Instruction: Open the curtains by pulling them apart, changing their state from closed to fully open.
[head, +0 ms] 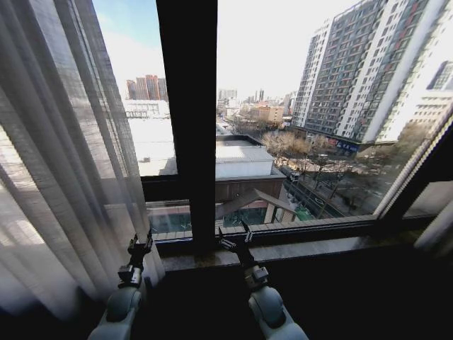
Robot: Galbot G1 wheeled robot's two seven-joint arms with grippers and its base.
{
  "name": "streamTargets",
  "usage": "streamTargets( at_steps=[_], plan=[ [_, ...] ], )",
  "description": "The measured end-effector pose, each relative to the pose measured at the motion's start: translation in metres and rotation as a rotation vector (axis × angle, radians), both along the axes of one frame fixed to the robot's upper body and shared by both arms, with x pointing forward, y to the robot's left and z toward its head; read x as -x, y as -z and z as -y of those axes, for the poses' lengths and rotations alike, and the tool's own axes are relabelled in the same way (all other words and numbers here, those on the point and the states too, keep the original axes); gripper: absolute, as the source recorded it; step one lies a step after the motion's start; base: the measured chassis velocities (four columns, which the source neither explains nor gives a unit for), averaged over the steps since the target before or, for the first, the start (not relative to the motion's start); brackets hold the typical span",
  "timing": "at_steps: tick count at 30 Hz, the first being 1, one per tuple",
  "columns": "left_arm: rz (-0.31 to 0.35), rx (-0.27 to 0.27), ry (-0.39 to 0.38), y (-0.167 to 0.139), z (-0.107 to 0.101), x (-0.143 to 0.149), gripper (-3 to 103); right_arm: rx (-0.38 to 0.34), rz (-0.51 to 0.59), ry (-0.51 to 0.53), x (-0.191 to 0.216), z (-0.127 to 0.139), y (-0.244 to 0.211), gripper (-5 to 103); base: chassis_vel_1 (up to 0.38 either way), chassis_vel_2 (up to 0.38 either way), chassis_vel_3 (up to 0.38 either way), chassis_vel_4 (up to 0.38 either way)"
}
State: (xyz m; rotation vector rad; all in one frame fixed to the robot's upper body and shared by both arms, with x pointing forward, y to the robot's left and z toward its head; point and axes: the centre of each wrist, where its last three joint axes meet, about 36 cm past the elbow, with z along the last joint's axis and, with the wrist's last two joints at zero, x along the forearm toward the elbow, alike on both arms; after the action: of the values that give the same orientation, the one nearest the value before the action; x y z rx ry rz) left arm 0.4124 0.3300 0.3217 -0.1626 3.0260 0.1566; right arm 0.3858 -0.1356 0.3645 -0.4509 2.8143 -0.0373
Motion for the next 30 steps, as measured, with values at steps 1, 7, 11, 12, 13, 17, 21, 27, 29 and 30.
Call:
streamTargets(
  at_steps=[1,7,11,12,13,17,21,27,29,30],
  plan=[
    [-0.001,0.000,0.000,0.000,0.000,0.001,29,0.000,0.000,0.000,0.000,0.000,0.000,100,0.000,0.000,0.000,0.000],
    [0.002,0.002,-0.003,0.002,0.000,0.006,8,0.000,0.000,0.000,0.000,0.000,0.000,100,0.000,0.000,0.000,0.000],
    [0.004,0.002,-0.007,0.002,-0.001,0.010,1,0.000,0.000,0.000,0.000,0.000,0.000,100,0.000,0.000,0.000,0.000],
    [0.005,0.002,-0.008,0.001,-0.002,0.011,0,0.000,0.000,0.000,0.000,0.000,0.000,100,0.000,0.000,0.000,0.000],
    [0.006,0.002,-0.008,0.001,-0.002,0.011,0,0.000,0.000,0.000,0.000,0.000,0.000,100,0.000,0.000,0.000,0.000],
    [0.014,0.001,-0.009,-0.003,-0.003,0.014,0,0.000,0.000,0.000,0.000,0.000,0.000,100,0.000,0.000,0.000,0.000],
    [0.018,0.001,-0.012,-0.005,-0.004,0.016,0,0.000,0.000,0.000,0.000,0.000,0.000,100,0.064,0.073,-0.080,-0.069],
    [0.024,-0.004,-0.015,-0.006,-0.007,0.020,0,0.000,0.000,0.000,0.000,0.000,0.000,100,0.186,0.169,-0.176,-0.158],
    [0.028,-0.003,-0.015,-0.007,-0.007,0.020,0,0.000,0.000,0.000,0.000,0.000,0.000,100,0.250,0.233,-0.274,-0.248],
    [0.030,-0.003,-0.014,-0.008,-0.007,0.021,0,0.000,0.000,0.000,0.000,0.000,0.000,100,0.256,0.253,-0.290,-0.256]
  ],
)
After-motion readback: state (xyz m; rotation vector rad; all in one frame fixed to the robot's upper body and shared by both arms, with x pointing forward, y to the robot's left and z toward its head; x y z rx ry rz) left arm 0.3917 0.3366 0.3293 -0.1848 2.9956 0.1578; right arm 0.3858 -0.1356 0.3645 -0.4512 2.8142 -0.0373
